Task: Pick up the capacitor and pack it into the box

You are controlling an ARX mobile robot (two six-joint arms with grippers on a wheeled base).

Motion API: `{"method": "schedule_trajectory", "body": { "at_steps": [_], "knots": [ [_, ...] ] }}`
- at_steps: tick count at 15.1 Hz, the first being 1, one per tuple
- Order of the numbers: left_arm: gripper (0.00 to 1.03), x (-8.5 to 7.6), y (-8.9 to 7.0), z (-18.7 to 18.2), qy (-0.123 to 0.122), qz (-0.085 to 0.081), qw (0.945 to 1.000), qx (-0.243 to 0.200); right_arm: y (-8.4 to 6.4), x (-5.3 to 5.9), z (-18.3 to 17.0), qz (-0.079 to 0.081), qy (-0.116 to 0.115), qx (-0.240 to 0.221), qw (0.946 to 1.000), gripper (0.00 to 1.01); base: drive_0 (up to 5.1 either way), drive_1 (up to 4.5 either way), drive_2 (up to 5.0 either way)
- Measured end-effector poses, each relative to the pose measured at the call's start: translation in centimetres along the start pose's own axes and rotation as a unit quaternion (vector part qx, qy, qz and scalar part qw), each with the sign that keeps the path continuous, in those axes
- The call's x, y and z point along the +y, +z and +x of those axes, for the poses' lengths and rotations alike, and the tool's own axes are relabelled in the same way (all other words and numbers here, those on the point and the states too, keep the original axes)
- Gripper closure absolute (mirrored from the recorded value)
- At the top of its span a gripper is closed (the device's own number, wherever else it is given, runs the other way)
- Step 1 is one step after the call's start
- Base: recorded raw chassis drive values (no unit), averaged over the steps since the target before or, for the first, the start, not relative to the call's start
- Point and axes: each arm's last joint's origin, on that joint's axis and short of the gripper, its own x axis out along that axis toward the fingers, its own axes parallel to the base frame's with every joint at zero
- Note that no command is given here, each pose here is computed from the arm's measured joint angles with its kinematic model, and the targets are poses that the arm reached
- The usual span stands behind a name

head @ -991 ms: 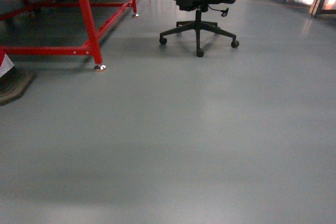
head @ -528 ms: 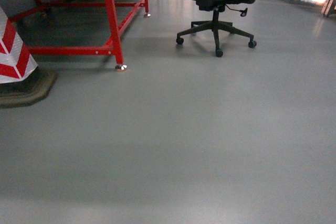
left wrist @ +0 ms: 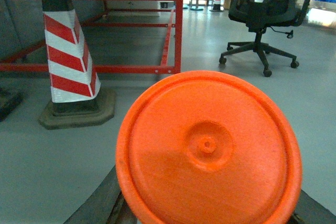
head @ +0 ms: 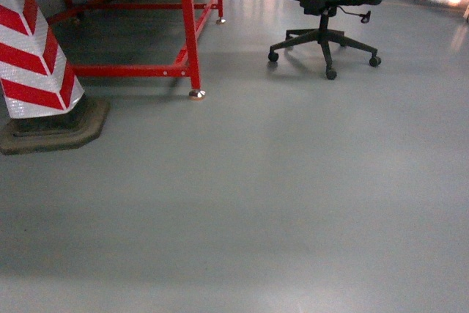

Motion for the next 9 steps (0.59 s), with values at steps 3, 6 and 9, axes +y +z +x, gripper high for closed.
{"method": "schedule_trajectory", "body": {
  "at_steps": [3, 6, 9],
  "knots": [
    [0.59, 0.0, 0.0, 0.0, 0.0, 0.0, 1.0, 0.0, -0.01, 0.0, 0.0, 0.0, 0.001, 0.0, 1.0, 0.03, -5.0, 2.46, 2.5],
    [0.59, 0.0, 0.01, 0.0, 0.0, 0.0, 1.0, -0.001, 0.01, 0.0, 0.0, 0.0, 0.0, 0.0, 1.0, 0.03, -5.0, 2.46, 2.5],
    [0.59, 0.0, 0.03, 0.0, 0.0, 0.0, 1.0, -0.002, 0.0, 0.0, 0.0, 0.0, 0.0, 0.0, 1.0, 0.03, -5.0, 2.46, 2.5]
  ]
}}
